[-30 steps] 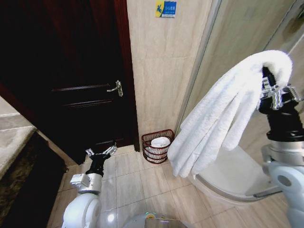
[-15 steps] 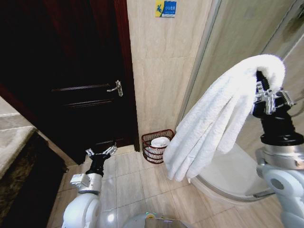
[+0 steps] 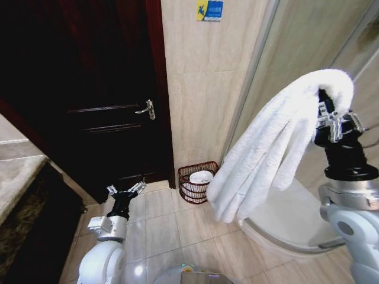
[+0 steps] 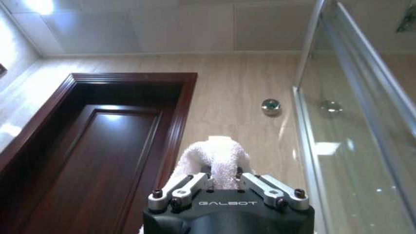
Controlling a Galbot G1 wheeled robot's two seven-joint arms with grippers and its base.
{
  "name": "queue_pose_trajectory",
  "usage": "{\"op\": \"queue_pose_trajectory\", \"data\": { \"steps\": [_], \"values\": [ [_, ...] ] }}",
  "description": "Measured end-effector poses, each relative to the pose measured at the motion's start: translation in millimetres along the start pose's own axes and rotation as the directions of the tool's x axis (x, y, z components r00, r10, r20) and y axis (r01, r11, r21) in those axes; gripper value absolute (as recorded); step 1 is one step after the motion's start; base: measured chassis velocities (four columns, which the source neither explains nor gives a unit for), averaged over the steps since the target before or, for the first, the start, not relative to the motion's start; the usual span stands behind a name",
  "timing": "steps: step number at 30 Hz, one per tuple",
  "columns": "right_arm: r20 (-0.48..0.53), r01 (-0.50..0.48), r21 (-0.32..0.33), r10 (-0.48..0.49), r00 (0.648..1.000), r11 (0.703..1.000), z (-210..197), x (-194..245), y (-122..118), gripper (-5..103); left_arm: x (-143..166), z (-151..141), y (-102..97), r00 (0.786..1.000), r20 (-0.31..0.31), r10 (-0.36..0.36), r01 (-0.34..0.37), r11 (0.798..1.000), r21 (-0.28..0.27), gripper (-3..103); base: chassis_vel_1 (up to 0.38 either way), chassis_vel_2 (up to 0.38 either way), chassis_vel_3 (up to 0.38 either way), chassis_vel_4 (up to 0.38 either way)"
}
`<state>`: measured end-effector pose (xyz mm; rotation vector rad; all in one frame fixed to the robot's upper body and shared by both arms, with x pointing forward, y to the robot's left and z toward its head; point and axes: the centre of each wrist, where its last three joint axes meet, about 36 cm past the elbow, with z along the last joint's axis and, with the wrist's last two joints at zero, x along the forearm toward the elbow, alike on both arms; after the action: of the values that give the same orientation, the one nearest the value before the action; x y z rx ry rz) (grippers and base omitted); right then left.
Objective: Discard the used towel into the hamper.
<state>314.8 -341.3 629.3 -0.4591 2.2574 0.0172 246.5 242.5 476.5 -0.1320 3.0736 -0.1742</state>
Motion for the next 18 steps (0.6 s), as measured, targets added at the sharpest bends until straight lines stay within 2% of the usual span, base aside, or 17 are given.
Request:
{"op": "queue_pose_trajectory", "data": {
  "steps": [18],
  "values": [
    [-0.019, -0.023, 0.002, 0.023, 1.000, 1.000, -1.1, 1.4, 3.1, 10, 0.0, 0.0, 0.0, 1.000, 0.000, 0.000, 0.000, 1.000, 0.000, 100, 0.006, 0.008, 0.006, 0.011]
  ]
}}
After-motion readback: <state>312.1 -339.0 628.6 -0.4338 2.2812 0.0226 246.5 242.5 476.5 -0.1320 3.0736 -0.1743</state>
